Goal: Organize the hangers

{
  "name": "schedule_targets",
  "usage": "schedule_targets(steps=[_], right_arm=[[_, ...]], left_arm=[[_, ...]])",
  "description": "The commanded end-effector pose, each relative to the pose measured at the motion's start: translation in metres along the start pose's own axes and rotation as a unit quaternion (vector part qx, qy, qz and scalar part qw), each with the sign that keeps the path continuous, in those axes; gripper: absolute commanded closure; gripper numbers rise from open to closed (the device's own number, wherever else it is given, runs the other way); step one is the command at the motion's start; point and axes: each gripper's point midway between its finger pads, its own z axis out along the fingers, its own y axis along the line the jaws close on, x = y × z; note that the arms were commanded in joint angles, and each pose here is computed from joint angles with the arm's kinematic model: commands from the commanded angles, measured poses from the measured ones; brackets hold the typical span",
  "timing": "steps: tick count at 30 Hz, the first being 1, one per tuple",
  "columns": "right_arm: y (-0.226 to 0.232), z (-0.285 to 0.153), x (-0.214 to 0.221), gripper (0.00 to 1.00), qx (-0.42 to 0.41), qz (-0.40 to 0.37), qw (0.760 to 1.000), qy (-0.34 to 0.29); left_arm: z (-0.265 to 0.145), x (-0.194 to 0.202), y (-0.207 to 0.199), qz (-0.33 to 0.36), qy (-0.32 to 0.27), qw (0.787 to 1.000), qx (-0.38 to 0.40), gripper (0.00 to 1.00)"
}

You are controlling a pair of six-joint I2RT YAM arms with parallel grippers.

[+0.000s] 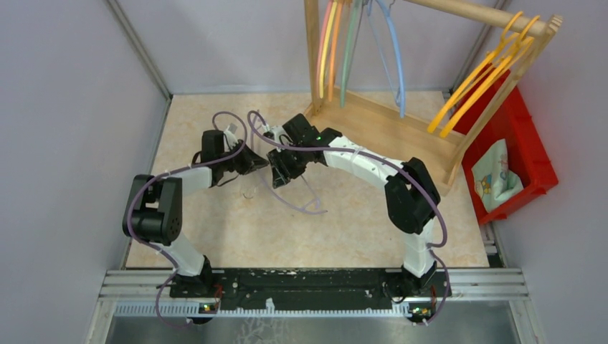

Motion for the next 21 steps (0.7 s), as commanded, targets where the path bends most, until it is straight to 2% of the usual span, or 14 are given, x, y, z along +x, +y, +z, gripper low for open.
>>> schedule_targets(steps=[1,11,21], right_arm=[[0.014,-0.034,-0.032,0.50,0.018,-0.044,0.998,-0.049],[0.045,0.001,-0.015,0.46,0.040,-0.099,0.994,-0.004],[0.016,0.014,-0.012,0.46,0.115,-0.102,0.988,0.001]], left_arm=[[0.001,-0.013,-0.014,0.019,0.001,1.000,0.006,1.00],[-0.004,-0.040,-0.039,0.034,0.011,0.999,-0.027,1.00],[-0.034,-0.044,-0.077,0.056,0.009,0.998,-0.013,1.00]])
